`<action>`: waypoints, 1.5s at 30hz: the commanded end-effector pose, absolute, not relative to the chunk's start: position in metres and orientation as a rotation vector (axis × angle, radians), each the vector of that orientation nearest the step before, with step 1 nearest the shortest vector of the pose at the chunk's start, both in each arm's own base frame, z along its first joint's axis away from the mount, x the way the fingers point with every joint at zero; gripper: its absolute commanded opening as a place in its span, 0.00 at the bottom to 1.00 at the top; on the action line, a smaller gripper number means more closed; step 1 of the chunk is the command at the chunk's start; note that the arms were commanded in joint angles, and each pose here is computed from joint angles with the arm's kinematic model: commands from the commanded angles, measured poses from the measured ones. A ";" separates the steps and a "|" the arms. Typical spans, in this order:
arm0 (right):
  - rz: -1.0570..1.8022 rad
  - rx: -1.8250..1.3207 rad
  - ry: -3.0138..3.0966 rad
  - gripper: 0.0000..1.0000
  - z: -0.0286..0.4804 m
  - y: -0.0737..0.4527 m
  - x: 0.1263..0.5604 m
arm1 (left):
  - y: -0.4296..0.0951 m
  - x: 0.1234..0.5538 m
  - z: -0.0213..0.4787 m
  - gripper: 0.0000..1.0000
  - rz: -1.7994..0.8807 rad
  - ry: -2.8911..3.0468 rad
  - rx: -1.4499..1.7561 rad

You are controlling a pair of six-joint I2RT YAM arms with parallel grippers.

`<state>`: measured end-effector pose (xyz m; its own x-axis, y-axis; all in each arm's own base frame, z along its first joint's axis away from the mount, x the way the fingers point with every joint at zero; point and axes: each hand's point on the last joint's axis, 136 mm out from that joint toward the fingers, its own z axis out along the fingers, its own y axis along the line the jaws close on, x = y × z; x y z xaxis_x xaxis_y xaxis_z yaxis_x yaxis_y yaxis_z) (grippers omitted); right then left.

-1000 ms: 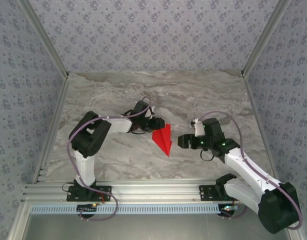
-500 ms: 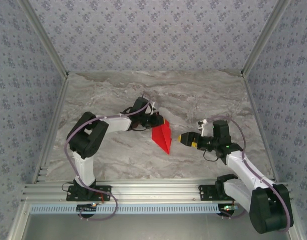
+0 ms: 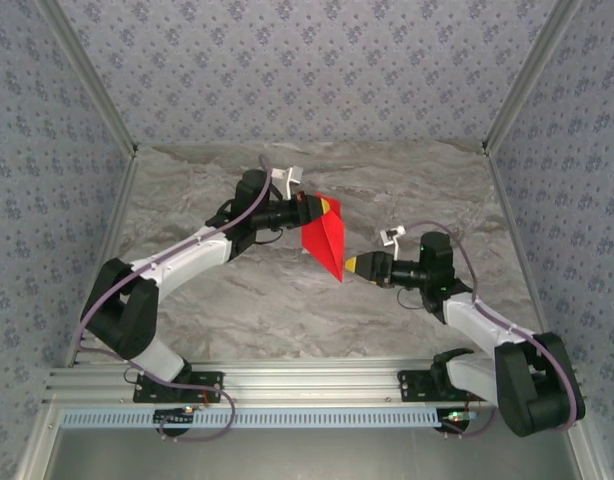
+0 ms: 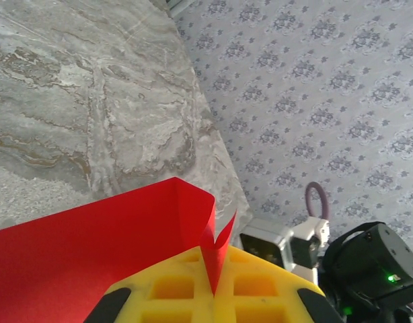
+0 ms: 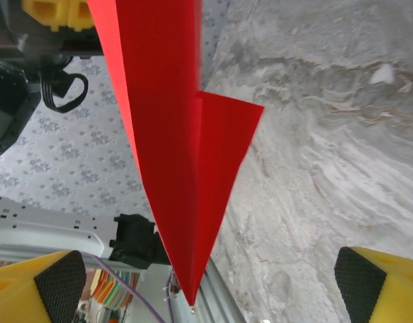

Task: Fold a paper plane with a square sheet of paper (fold left side to right side)
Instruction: Turn over the paper at the center of the table.

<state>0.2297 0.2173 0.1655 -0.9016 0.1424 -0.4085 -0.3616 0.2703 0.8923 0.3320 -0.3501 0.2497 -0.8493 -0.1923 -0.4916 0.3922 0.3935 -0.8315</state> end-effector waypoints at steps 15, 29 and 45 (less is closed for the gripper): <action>1.725 -0.275 2.015 0.38 0.206 0.259 0.251 | -0.357 0.308 0.284 0.07 -1.625 2.047 0.229; 1.016 -0.384 2.381 0.14 0.164 0.214 0.235 | -0.269 0.302 0.261 0.66 -1.096 2.171 0.175; -0.798 -0.711 2.620 0.14 0.117 0.171 0.254 | -0.158 0.266 0.247 0.73 -0.639 2.136 -0.077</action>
